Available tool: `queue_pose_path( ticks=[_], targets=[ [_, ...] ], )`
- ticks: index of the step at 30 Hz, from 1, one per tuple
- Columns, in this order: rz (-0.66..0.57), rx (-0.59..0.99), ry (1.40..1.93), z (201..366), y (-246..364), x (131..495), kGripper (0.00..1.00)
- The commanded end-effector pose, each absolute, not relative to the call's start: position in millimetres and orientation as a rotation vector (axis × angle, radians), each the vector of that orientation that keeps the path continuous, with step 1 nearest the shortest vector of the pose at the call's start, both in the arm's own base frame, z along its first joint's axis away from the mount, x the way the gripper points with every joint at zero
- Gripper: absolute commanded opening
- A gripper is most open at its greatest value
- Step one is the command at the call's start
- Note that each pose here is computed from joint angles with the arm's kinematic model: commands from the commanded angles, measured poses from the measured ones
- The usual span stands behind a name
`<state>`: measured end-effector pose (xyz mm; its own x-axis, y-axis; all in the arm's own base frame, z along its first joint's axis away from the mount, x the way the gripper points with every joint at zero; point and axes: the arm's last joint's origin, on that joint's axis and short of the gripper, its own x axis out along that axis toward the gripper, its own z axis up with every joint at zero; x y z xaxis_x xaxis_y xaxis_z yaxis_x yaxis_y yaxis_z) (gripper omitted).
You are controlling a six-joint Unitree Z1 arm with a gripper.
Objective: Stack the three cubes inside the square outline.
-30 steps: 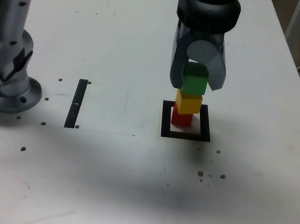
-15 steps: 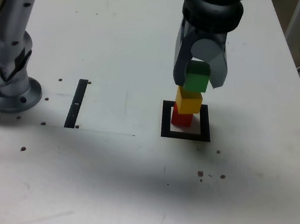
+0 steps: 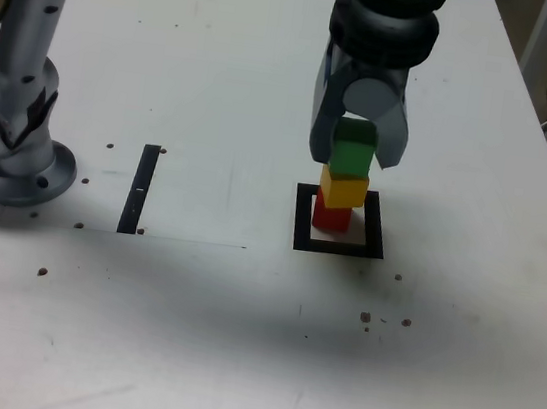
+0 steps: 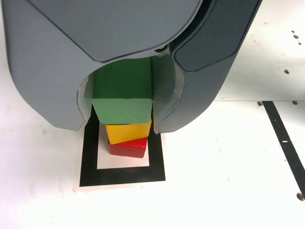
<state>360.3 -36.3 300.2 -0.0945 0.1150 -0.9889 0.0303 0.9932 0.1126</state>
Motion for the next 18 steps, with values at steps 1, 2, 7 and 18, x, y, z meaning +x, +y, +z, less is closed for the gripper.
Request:
queue_pose_path(
  ticks=[1,2,7,18],
  targets=[
    [0.068,0.108,1.668,299.2,-36.2,360.8,0.27],
    [0.066,0.107,1.670,299.0,-36.3,360.6,0.29],
    [0.057,0.104,1.675,297.4,-36.6,360.2,0.61],
    [0.050,0.112,1.681,294.6,-36.4,358.4,0.99]
  ],
)
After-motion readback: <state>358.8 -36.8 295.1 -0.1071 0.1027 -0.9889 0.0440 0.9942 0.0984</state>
